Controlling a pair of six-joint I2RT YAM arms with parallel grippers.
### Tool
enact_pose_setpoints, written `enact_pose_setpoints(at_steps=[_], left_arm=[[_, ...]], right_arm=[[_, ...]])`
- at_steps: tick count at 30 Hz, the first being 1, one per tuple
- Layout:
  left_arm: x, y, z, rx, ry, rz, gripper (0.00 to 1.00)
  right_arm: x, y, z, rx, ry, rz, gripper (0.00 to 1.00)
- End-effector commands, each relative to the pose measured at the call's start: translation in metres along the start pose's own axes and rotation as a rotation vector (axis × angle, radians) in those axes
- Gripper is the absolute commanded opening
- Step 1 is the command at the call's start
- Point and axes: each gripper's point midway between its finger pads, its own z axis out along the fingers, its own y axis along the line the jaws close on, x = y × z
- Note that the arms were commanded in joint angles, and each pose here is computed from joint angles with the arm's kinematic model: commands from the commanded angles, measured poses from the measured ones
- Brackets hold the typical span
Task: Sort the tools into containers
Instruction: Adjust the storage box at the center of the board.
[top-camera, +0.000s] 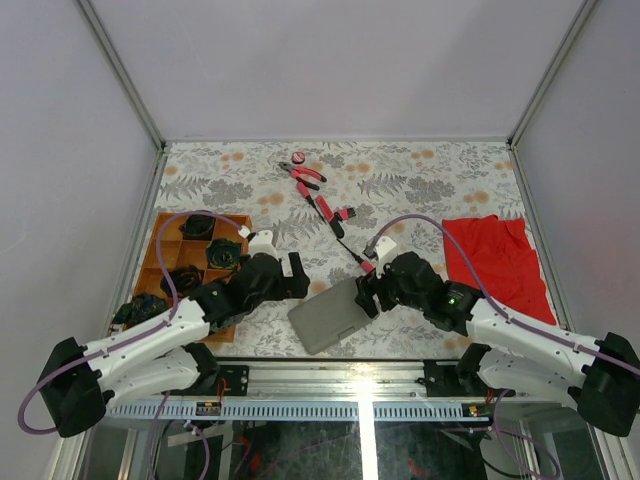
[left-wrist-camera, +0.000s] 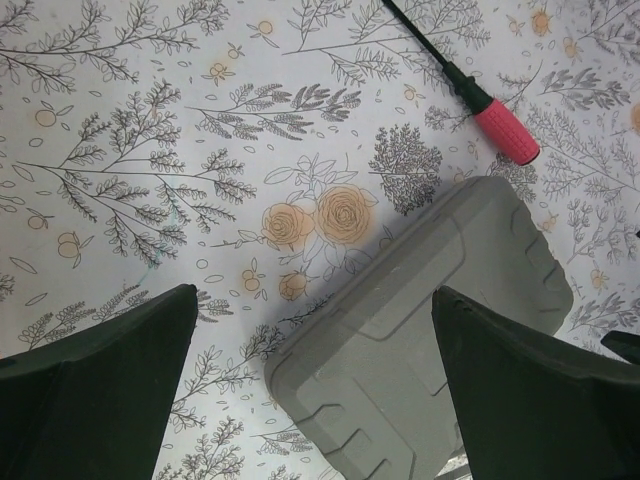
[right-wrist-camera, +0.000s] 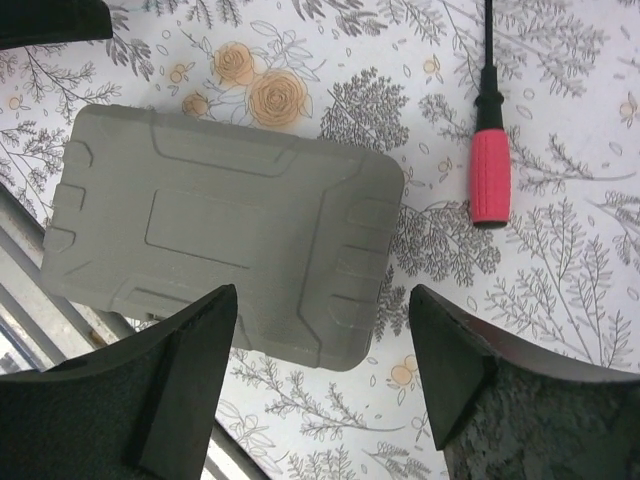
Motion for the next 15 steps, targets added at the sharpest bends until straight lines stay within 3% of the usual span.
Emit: enact_pose_setpoints(at_steps=[1,5,9,15], left_arm=[[0.0,-0.008,0.003,0.038,0.0,-0.024,1.0],[0.007,0.002,-0.003,0.001,0.016,-0.085,1.0],[0.019,0.015,-0.014,-0.051,0.052,-0.187,0.99],[0.054,0.008,-0.023,-0.075,0.141,-0.279,0.99]], right_arm=[[-0.001,0.001,-0.009,0.027,0.04,0.069,0.79],[-0.009,0.002,-0.008,0.006,-0.007,0.014,0.82],[-0.019,-0.018,-0.005,0.134,-0.056,0.08,0.83],[-0.006,-0.026,0.007,0.218,0.02,0.201,0.84]])
